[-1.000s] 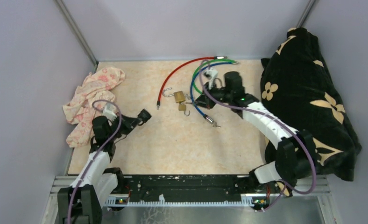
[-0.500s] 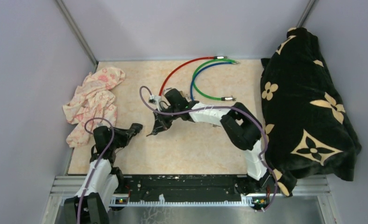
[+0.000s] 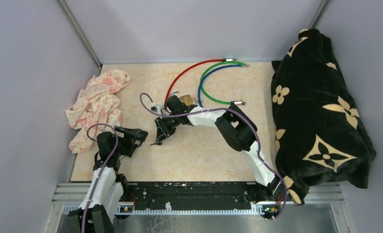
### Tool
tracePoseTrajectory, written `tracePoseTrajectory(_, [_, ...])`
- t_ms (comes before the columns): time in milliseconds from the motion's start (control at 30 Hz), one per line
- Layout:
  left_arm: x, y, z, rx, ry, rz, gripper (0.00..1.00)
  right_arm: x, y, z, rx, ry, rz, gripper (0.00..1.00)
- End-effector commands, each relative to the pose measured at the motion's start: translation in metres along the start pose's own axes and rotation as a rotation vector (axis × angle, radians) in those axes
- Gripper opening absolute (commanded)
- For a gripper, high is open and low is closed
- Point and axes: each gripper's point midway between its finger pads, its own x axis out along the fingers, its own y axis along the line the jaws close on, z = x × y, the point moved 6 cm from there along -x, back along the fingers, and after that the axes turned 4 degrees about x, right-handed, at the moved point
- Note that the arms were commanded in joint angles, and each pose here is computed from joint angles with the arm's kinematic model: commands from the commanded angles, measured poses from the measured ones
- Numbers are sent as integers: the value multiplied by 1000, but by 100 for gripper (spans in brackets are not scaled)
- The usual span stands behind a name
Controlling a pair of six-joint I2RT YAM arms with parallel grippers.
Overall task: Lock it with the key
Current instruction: Place the key at the center of the board.
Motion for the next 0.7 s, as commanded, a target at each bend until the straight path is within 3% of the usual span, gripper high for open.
tracePoseTrajectory(0, [0, 20, -4, 6, 4, 103, 99, -5, 5, 20, -72, -21, -81, 35])
tracePoseTrajectory(67, [0, 20, -4, 10, 2, 106, 99, -11, 5, 25, -98, -23, -138, 43])
tracePoseTrajectory(167, [-1, 20, -3, 13, -2, 109, 99, -23, 8, 35, -139, -31, -211, 67])
tracePoseTrajectory(200, [-1, 20, -3, 15, -3, 110, 99, -28, 9, 39, -151, -34, -242, 70])
tracePoseTrajectory(467, [-5, 15, -1, 18, 0, 122, 99, -92, 7, 75, -206, -156, -662, 80])
tracePoseTrajectory(667, [-16, 12, -3, -2, 35, 169, 99, -147, -37, 96, -84, -270, -826, 83])
